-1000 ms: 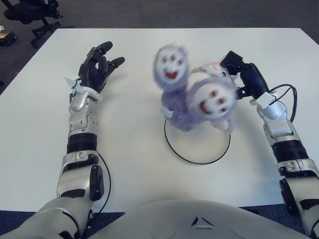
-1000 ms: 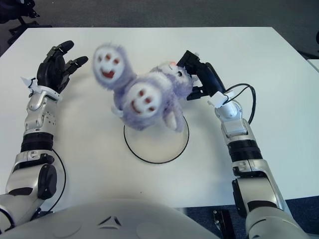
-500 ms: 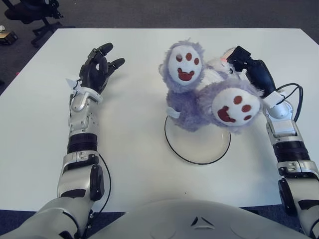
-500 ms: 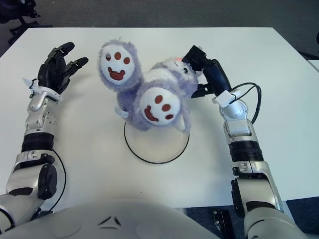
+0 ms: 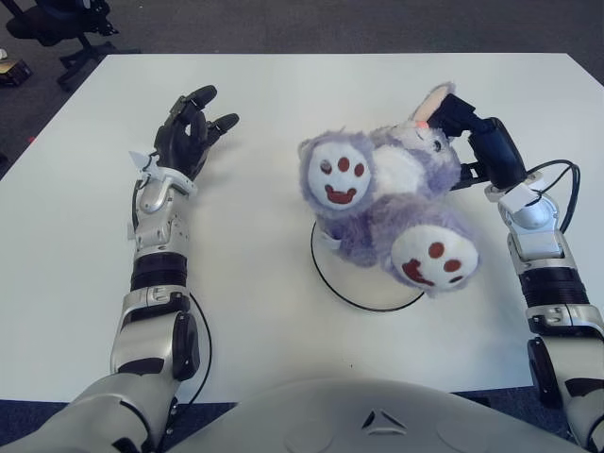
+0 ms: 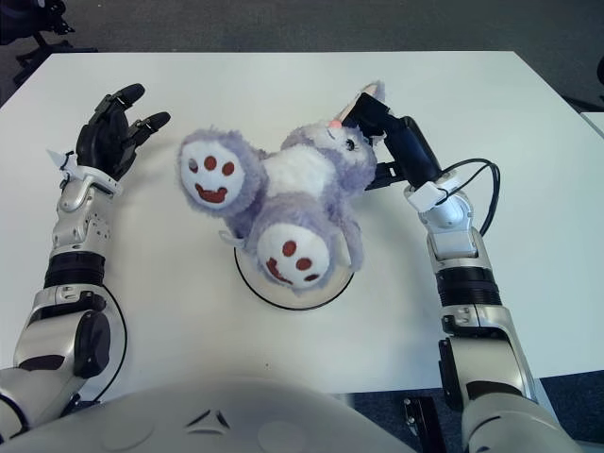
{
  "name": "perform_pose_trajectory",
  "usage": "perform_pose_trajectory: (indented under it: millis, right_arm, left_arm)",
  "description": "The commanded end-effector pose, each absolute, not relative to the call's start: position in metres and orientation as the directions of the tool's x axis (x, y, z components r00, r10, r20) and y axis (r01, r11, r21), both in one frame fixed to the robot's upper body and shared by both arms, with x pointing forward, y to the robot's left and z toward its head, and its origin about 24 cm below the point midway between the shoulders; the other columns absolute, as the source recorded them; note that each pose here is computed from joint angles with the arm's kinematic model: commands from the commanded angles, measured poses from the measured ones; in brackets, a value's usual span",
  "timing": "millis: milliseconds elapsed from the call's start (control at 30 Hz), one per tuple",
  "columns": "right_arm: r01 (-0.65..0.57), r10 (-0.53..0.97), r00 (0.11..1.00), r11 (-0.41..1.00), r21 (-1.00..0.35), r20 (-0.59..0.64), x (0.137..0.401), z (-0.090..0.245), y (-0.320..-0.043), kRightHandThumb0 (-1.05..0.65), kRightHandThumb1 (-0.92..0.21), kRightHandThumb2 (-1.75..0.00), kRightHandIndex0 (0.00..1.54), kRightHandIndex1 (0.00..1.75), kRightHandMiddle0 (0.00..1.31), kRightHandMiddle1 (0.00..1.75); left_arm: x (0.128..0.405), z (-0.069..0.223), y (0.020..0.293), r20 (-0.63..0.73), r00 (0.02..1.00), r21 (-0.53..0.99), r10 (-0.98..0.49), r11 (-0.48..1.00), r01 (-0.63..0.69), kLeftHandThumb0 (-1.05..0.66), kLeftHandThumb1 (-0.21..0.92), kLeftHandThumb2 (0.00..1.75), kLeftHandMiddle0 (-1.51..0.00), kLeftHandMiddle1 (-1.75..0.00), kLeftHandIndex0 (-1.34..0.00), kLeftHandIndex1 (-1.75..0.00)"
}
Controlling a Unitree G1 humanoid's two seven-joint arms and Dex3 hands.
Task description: Put the doll into the plate.
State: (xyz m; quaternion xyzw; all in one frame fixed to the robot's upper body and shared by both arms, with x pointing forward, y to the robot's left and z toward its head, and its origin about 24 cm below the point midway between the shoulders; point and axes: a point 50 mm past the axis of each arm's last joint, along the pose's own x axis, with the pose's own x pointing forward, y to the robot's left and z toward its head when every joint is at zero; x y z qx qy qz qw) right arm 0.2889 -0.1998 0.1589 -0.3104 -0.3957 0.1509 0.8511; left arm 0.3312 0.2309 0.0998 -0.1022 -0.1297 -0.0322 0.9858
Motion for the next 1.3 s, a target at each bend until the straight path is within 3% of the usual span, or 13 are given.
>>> perform_pose_trajectory:
  millis: [0, 567, 700, 867, 1033, 1167, 1267]
  right_arm:
    - [0.014, 0.500, 0.621, 0.762, -0.647, 0.603, 0.289, 0.166, -0.202, -0.13, -0.85, -0.19, 0.99, 1.75, 0.80, 1.75]
    - [-0.016, 0.524, 0.616, 0.755, -0.656, 0.588, 0.287, 0.166, -0.203, -0.17, -0.87, -0.15, 1.02, 1.75, 0.82, 1.75]
    - [-0.079, 0.546, 0.626, 0.755, -0.651, 0.557, 0.287, 0.165, -0.203, -0.32, -0.88, -0.06, 0.92, 1.75, 0.71, 1.75]
    - [-0.104, 0.552, 0.630, 0.757, -0.645, 0.547, 0.288, 0.166, -0.204, -0.39, -0.89, -0.03, 0.75, 1.75, 0.55, 1.75]
    - [-0.141, 0.566, 0.635, 0.754, -0.642, 0.526, 0.288, 0.167, -0.206, -0.40, -0.89, -0.02, 0.71, 1.75, 0.52, 1.75]
    - [-0.224, 0.612, 0.640, 0.727, -0.649, 0.465, 0.286, 0.171, -0.210, -0.40, -0.85, -0.01, 0.41, 1.56, 0.40, 1.21]
    - [-0.249, 0.628, 0.644, 0.712, -0.657, 0.436, 0.285, 0.174, -0.212, -0.38, -0.83, 0.00, 0.33, 1.44, 0.39, 1.02]
  left_arm:
    - [0.334, 0.107, 0.232, 0.286, 0.957, -0.182, -0.036, 0.979, 0.092, -0.45, 0.92, 0.43, -0.64, -0.55, -0.40, -0.68]
    - [0.334, 0.106, 0.232, 0.279, 0.960, -0.177, -0.035, 0.980, 0.087, -0.45, 0.92, 0.43, -0.63, -0.56, -0.40, -0.68]
    - [0.334, 0.105, 0.232, 0.276, 0.960, -0.174, -0.034, 0.981, 0.085, -0.44, 0.92, 0.41, -0.62, -0.57, -0.39, -0.69]
    - [0.334, 0.105, 0.232, 0.275, 0.961, -0.173, -0.035, 0.981, 0.085, -0.43, 0.92, 0.39, -0.62, -0.57, -0.39, -0.69]
    - [0.334, 0.105, 0.232, 0.275, 0.961, -0.173, -0.035, 0.981, 0.085, -0.43, 0.92, 0.39, -0.61, -0.58, -0.39, -0.70]
    - [0.334, 0.105, 0.232, 0.275, 0.961, -0.173, -0.037, 0.981, 0.088, -0.42, 0.92, 0.36, -0.61, -0.58, -0.39, -0.70]
    - [0.334, 0.105, 0.232, 0.275, 0.961, -0.173, -0.038, 0.981, 0.088, -0.42, 0.92, 0.35, -0.61, -0.59, -0.39, -0.70]
